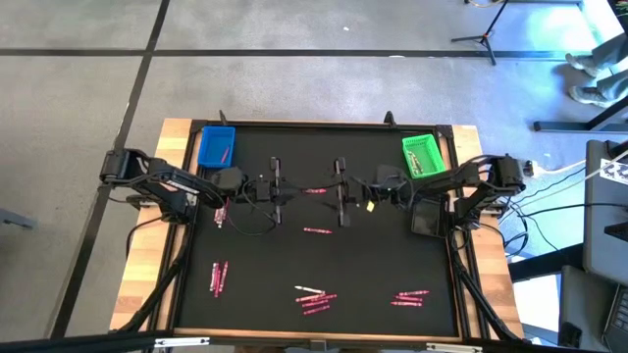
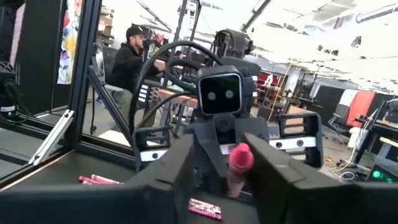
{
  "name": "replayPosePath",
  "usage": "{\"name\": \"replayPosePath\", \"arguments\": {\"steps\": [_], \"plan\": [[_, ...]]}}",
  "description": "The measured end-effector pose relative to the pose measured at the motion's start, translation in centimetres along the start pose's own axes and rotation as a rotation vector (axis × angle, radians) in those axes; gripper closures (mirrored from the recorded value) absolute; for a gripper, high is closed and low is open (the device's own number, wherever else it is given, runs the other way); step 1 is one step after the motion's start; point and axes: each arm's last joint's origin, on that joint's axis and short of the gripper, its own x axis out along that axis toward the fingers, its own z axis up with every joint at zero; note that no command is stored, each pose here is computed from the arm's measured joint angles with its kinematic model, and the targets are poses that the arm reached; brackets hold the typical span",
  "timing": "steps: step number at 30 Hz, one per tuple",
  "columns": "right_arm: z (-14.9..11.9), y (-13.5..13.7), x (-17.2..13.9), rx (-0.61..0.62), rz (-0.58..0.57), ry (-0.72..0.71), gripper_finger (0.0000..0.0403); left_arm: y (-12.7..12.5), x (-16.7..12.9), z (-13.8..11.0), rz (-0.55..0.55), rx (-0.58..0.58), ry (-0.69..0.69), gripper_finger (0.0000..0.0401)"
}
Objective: Sort crayons
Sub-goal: Put the pink crayon into the black bin
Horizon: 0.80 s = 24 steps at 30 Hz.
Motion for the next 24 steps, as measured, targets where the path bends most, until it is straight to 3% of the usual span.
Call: {"name": "replayPosePath", "arguments": {"steps": [6,11,16,20,24], "plan": [[0.0,-0.1,0.0,-0.032,-0.011,0.003,0.0387,0.0,0.0,0.0,-0.008,-0.01,-0.002,0.038],[0.0,-0.1,-0.1,-0.03,-0.031,0.029,0.0368,0.0,0.0,-0.1,-0.006,-0.009,0.011,0.0369],[1.1,-0.4,-0.8,-0.061,-0.081,0.114,0.0391,0.1,0.0,-0.4,0.062,-0.008,0.057,0.0317],[2.7,-0.9,-2.2,-0.031,-0.16,0.254,0.038,0.2,-0.1,-1.0,0.144,0.003,0.144,0.0278],[4.8,-1.3,-4.0,0.054,-0.224,0.457,0.0375,0.0,-0.3,-2.0,0.161,0.014,0.265,0.0267]]}}
